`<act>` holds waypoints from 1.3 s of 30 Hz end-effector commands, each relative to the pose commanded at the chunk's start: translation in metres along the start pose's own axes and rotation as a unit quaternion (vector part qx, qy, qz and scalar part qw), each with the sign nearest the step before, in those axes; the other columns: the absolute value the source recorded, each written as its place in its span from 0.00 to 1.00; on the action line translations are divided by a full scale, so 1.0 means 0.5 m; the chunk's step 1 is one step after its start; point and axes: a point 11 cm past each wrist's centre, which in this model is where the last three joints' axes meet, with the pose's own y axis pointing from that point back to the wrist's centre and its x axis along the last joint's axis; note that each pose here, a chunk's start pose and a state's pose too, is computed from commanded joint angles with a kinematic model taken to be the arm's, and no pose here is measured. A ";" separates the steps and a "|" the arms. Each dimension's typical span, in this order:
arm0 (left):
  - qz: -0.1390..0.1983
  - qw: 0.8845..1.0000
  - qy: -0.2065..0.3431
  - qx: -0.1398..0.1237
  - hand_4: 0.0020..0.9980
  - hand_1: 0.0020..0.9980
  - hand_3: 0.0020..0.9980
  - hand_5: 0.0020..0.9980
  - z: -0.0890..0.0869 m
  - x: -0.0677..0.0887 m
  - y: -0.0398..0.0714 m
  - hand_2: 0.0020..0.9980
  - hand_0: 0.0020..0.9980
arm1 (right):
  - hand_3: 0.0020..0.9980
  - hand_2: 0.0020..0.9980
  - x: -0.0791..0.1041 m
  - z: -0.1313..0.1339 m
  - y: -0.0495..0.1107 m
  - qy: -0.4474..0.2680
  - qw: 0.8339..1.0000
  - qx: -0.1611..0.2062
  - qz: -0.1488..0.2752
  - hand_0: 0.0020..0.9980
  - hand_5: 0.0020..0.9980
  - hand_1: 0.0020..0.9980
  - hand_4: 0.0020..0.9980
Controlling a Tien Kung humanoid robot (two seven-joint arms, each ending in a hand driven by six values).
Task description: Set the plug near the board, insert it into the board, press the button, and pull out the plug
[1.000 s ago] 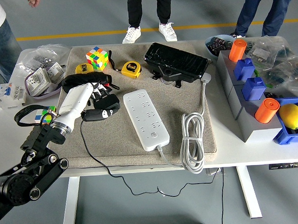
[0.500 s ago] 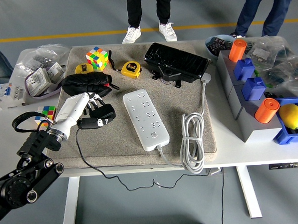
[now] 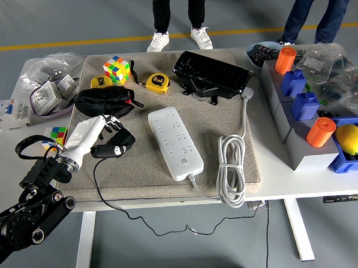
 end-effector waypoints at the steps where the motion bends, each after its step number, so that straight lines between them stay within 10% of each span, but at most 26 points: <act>1: 0.000 1.000 0.000 -0.001 0.96 0.60 0.63 0.30 0.001 0.001 0.000 0.61 0.37 | 0.55 0.55 0.000 0.000 0.000 -0.001 1.000 0.000 0.000 0.60 0.23 0.60 0.76; 17: 0.004 1.000 0.016 -0.003 1.00 0.74 0.78 0.56 0.001 0.022 0.005 0.79 0.60 | 0.55 0.55 -0.001 0.001 0.000 -0.001 1.000 0.000 -0.001 0.60 0.22 0.60 0.76; 27: 0.063 0.992 0.088 -0.060 1.00 0.78 0.81 0.66 0.028 0.063 0.011 0.83 0.68 | 0.55 0.55 -0.003 -0.002 -0.001 -0.001 1.000 0.000 -0.001 0.60 0.22 0.60 0.76; 39: 0.150 0.936 0.318 0.008 0.95 0.68 0.67 0.44 -0.036 0.073 0.031 0.69 0.60 | 0.55 0.55 -0.004 0.009 -0.003 0.002 1.000 -0.013 0.001 0.60 0.22 0.60 0.76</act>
